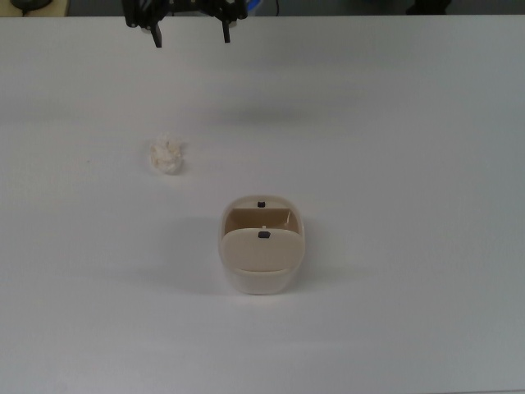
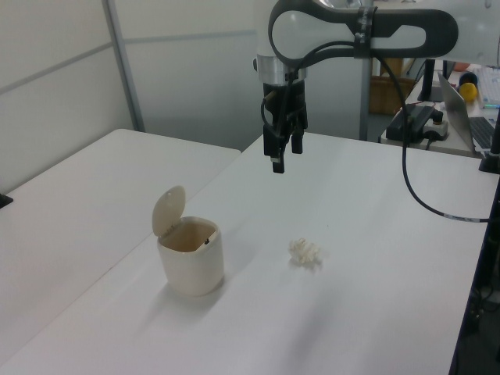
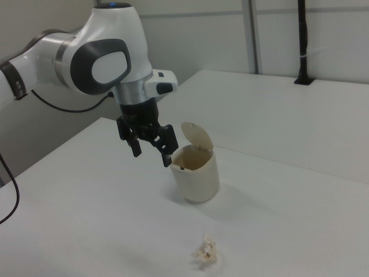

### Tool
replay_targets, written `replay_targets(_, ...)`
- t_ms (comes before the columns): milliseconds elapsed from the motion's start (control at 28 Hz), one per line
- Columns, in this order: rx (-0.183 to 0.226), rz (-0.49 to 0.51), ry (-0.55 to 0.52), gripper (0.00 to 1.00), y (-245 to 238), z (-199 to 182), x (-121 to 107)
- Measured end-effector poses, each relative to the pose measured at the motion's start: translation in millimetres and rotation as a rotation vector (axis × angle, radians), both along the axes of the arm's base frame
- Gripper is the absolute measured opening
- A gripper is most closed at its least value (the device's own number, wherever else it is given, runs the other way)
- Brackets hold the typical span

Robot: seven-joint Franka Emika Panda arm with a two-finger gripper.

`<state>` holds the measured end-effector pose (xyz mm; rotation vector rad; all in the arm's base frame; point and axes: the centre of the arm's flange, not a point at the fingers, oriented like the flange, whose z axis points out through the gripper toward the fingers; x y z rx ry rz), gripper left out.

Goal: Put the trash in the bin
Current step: 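Move the open gripper over the crumpled white paper ball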

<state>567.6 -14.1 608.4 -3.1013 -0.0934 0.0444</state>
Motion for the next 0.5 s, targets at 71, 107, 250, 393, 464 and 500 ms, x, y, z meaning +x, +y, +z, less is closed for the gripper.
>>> replay_targets(71,0.0,-0.001,0.0,1.0,0.2,0.0,0.0)
replay_targets(107,0.0,-0.002,0.0,1.0,-0.3,0.1,0.0)
replay_targets(250,0.0,-0.008,-0.003,1.0,-3.7,0.3,0.3)
replay_targets(393,-0.001,-0.013,-0.001,1.0,-6.7,-4.2,1.9)
replay_targets(464,-0.001,-0.014,0.005,1.0,-7.2,-10.5,4.1)
replay_targets(500,-0.001,-0.015,0.008,1.0,-7.4,-14.7,5.4)
